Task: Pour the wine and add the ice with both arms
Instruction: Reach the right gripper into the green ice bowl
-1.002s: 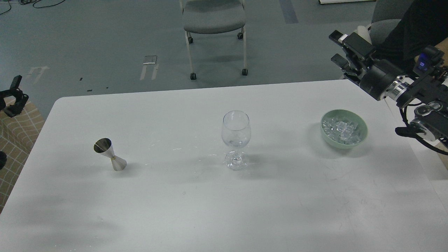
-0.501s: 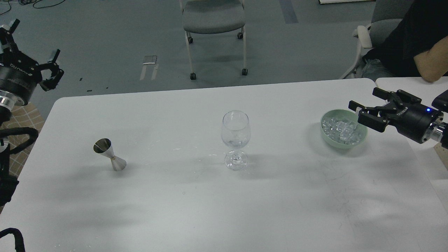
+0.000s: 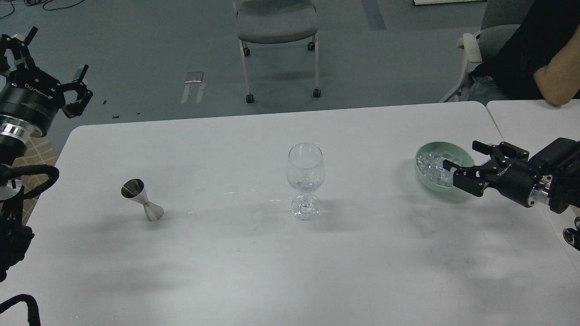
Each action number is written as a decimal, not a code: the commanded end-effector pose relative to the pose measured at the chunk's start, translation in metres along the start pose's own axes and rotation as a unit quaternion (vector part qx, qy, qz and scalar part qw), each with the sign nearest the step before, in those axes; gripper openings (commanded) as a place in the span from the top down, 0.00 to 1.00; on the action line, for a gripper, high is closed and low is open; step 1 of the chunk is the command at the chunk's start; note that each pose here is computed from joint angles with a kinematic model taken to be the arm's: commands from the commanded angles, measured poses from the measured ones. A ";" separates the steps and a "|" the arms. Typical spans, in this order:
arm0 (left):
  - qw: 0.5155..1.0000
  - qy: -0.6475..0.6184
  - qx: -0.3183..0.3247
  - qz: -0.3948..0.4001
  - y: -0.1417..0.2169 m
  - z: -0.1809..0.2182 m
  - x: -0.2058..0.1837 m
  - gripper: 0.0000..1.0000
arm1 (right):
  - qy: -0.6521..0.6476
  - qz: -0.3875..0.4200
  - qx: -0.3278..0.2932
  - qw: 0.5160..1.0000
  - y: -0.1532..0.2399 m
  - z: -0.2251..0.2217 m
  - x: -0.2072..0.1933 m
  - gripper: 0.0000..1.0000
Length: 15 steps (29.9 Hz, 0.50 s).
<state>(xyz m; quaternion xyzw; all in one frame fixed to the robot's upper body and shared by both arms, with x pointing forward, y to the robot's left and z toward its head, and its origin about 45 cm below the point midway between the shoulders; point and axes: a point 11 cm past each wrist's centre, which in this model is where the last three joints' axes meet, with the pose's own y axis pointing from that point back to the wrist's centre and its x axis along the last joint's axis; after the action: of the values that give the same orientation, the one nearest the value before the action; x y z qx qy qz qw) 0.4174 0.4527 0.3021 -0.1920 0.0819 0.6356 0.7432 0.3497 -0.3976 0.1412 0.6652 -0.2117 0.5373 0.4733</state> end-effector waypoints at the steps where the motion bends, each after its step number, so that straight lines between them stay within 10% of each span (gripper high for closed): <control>1: 1.000 0.000 0.000 0.000 0.000 0.000 0.000 0.02 | 0.013 -0.017 0.002 1.000 -0.003 0.001 -0.005 0.29; 15: 1.000 0.003 0.000 -0.002 0.000 -0.002 -0.002 0.02 | 0.013 -0.017 0.008 1.000 -0.020 -0.006 -0.004 0.37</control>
<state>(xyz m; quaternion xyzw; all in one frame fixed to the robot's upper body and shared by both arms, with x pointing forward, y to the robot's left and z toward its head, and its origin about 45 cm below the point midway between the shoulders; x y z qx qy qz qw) 0.4172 0.4507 0.3017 -0.1936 0.0826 0.6337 0.7444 0.3605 -0.3865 0.1333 0.6637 -0.1911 0.5426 0.4781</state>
